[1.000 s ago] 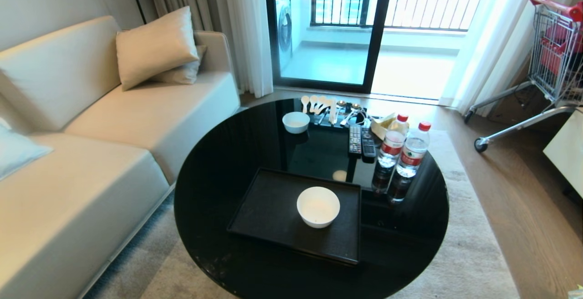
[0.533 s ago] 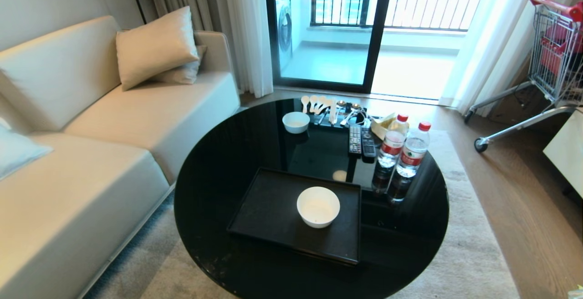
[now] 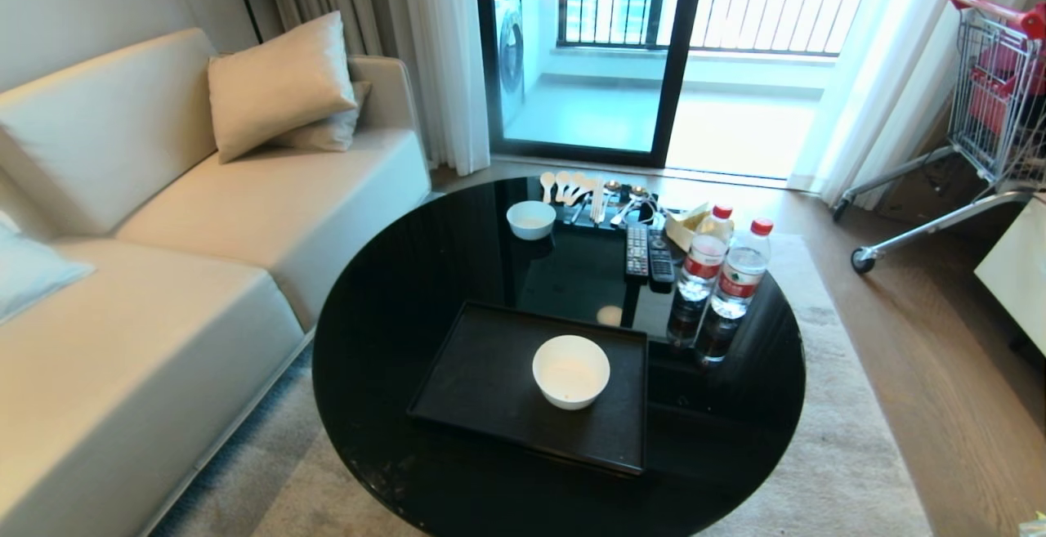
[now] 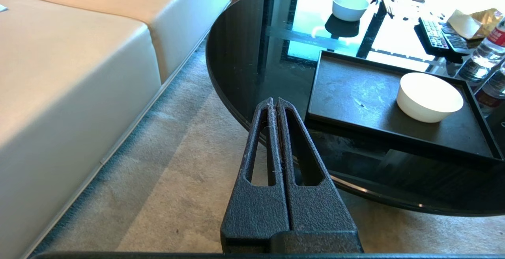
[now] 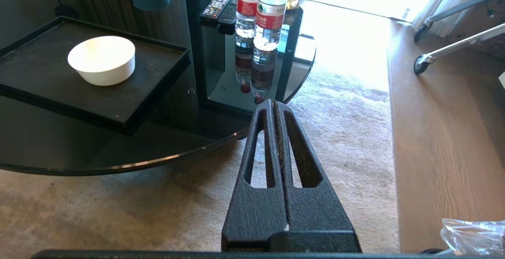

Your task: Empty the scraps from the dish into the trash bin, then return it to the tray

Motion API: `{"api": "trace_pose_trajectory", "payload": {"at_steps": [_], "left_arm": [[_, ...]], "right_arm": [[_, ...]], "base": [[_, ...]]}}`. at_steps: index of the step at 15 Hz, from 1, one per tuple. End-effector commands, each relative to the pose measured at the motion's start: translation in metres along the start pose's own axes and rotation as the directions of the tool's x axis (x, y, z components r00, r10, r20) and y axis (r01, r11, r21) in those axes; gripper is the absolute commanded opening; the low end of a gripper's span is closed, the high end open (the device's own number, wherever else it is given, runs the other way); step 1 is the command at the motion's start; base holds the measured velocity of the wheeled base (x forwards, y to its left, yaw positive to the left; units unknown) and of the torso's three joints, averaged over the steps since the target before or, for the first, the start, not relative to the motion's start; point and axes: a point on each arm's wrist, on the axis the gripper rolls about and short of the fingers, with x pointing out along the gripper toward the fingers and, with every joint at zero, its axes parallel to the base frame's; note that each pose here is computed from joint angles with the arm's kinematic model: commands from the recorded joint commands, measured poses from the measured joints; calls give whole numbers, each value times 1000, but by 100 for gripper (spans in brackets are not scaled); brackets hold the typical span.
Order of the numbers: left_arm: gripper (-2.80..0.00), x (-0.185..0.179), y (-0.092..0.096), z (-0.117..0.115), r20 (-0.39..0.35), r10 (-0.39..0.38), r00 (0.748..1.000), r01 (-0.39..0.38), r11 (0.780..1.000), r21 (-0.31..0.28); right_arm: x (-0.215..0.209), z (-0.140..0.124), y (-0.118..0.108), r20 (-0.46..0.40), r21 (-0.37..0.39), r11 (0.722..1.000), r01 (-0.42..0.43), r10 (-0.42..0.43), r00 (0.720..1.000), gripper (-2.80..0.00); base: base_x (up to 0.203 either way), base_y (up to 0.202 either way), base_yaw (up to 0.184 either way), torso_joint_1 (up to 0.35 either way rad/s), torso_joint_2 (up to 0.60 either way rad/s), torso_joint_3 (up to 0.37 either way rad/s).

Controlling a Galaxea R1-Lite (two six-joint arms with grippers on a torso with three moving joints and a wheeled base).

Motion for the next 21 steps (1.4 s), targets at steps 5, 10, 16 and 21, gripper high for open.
{"api": "trace_pose_trajectory", "payload": {"at_steps": [5,10,16,21], "left_arm": [[-280,0,0,0,1,0,1000,0,1000,-1],[-280,0,0,0,1,0,1000,0,1000,-1],[-280,0,0,0,1,0,1000,0,1000,-1],[-280,0,0,0,1,0,1000,0,1000,-1]], "right_arm": [[0,0,0,5,-2,1000,0,0,1000,-280],[0,0,0,5,-5,1000,1,-1,1000,-280],[0,0,0,5,-3,1000,1,-1,1000,-280],[0,0,0,5,3,1000,15,-15,1000,-280]], "base": [[0,0,0,0,0,0],[0,0,0,0,0,0],[0,0,0,0,0,0],[0,0,0,0,0,0]]}}
